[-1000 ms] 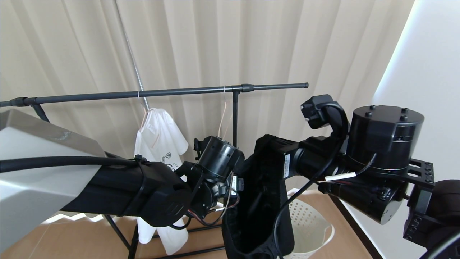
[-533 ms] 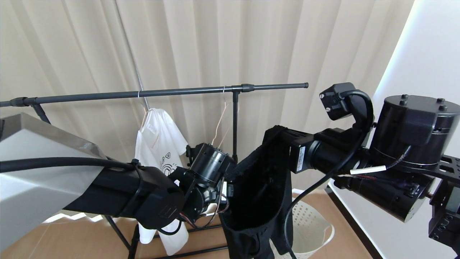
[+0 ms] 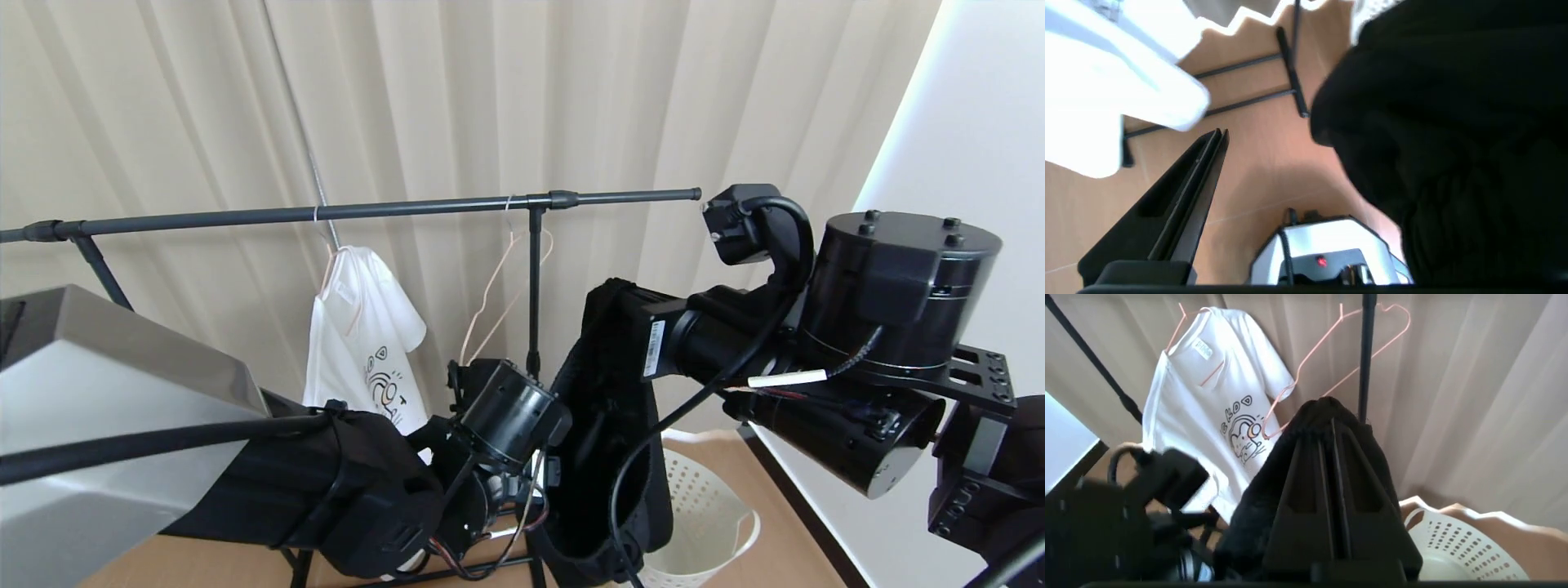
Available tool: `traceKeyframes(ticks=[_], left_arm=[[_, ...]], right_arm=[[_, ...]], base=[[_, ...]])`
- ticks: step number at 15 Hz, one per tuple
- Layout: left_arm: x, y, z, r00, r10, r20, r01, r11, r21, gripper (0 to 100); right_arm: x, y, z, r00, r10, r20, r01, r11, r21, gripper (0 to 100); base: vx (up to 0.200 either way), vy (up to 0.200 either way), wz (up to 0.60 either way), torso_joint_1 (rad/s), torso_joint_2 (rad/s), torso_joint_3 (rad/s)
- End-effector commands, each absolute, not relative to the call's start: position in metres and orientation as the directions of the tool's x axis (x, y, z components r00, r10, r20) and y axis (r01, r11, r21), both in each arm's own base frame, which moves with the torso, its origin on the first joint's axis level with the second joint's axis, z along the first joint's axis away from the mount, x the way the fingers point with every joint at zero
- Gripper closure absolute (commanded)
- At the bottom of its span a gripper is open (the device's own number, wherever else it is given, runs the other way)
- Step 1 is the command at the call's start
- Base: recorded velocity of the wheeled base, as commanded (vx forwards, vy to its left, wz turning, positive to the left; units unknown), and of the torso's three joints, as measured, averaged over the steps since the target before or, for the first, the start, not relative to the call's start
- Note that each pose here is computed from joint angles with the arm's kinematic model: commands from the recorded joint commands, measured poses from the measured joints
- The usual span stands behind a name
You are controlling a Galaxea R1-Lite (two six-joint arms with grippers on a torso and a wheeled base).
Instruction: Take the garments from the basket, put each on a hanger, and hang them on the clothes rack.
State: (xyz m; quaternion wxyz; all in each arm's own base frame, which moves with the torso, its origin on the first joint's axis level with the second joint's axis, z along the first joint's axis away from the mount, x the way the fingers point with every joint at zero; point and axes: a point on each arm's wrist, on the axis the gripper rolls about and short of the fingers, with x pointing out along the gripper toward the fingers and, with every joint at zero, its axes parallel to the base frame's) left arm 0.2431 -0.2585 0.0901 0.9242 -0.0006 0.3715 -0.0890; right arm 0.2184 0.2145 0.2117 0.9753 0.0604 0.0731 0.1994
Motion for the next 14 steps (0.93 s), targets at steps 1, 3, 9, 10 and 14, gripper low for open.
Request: traceKeyframes(ticks=[1, 3, 9, 10, 14], left_arm=[[0.231, -0.270, 0.091, 0.700, -0.201, -0.685, 0.195, 0.977, -0.088, 0], [0.220, -0.280, 0.089, 0.689, -0.229, -0.688, 0.216, 0.971, -0.106, 0], [0.202, -0.300, 0.080, 0.664, -0.267, -0.698, 0.247, 0.960, -0.132, 0], [0.203, -0.301, 0.077, 0.664, -0.261, -0.701, 0.243, 0.962, -0.128, 0], [0.206, -0.300, 0.063, 0.678, -0.196, -0.709, 0.195, 0.977, -0.083, 0]], right_arm=[[0.225, 0.231, 0.198, 0.905, 0.397, -0.151, -0.377, 0.915, 0.145, 100], [0.225, 0.238, 0.198, 0.907, 0.397, -0.139, -0.372, 0.911, 0.178, 100], [0.237, 0.253, 0.198, 0.932, 0.344, -0.116, -0.310, 0.921, 0.237, 100], [0.237, 0.253, 0.200, 0.932, 0.344, -0.112, -0.310, 0.919, 0.244, 100], [0.238, 0.251, 0.208, 0.940, 0.329, -0.086, -0.298, 0.918, 0.263, 100]], base=[[0.000, 0.000, 0.00, 0.000, 0.00, 0.000], [0.000, 0.000, 0.00, 0.000, 0.00, 0.000], [0.000, 0.000, 0.00, 0.000, 0.00, 0.000], [0.000, 0.000, 0.00, 0.000, 0.00, 0.000], [0.000, 0.000, 0.00, 0.000, 0.00, 0.000]])
